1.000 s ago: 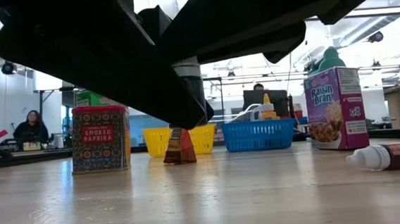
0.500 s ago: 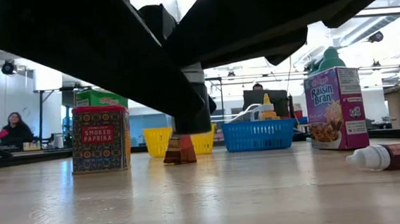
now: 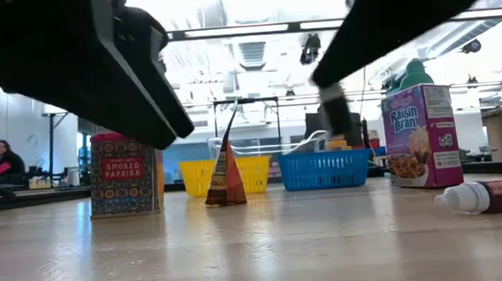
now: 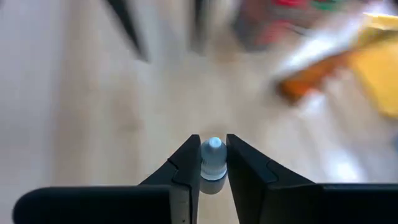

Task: Pick & Place Kitchen Items
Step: Put the purple food coloring bottle into the blue bin

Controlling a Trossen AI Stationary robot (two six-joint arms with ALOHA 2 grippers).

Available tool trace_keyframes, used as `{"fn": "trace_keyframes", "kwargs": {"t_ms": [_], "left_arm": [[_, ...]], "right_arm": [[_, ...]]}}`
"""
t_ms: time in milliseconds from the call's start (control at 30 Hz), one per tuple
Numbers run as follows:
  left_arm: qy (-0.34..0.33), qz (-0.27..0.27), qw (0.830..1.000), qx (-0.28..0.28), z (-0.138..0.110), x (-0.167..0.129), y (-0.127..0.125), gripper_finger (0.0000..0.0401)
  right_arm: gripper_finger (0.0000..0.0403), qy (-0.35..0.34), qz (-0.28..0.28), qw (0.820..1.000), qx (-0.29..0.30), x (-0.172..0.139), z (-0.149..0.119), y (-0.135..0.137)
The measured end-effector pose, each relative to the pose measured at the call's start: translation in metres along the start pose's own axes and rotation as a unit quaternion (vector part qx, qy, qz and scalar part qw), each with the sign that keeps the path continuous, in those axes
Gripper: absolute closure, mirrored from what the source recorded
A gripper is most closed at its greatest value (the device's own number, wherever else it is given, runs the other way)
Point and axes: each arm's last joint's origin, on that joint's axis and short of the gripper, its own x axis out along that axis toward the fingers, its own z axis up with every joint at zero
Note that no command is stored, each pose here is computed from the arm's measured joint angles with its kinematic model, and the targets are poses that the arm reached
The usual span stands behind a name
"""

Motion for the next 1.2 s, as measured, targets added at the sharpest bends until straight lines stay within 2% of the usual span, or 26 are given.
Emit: {"fn": "trace_keyframes", "kwargs": {"t_ms": [167,400,567,667,800,967,1200], "left_arm": [[-0.020,0.006,1.000,-0.003,0.005,0.000,0.001,0.0192],[-0.046,0.033,0.998,0.011,0.009,0.000,0.002,0.0192],[-0.065,0.058,0.996,0.013,0.011,0.001,0.004,0.0195],[-0.087,0.054,0.995,0.015,0.014,0.004,0.006,0.0195],[-0.120,0.041,0.992,0.005,0.012,0.013,0.013,0.0195],[-0.155,-0.014,0.988,-0.026,0.003,0.026,0.035,0.0195],[-0.200,-0.055,0.976,-0.066,-0.007,0.029,0.062,0.0195]], "right_arm": [[0.0344,0.013,-0.068,0.998,0.011,-0.024,0.017,-0.042],[0.0340,-0.012,-0.096,0.994,0.043,-0.039,0.036,-0.108],[0.0346,-0.058,-0.104,0.990,0.081,-0.033,0.033,-0.157],[0.0343,-0.100,-0.084,0.986,0.105,-0.025,0.031,-0.187],[0.0341,-0.131,-0.103,0.977,0.135,-0.013,0.023,-0.225],[0.0340,-0.139,-0.129,0.970,0.152,0.005,0.018,-0.247],[0.0341,-0.147,-0.151,0.965,0.157,0.039,0.016,-0.247]]}}
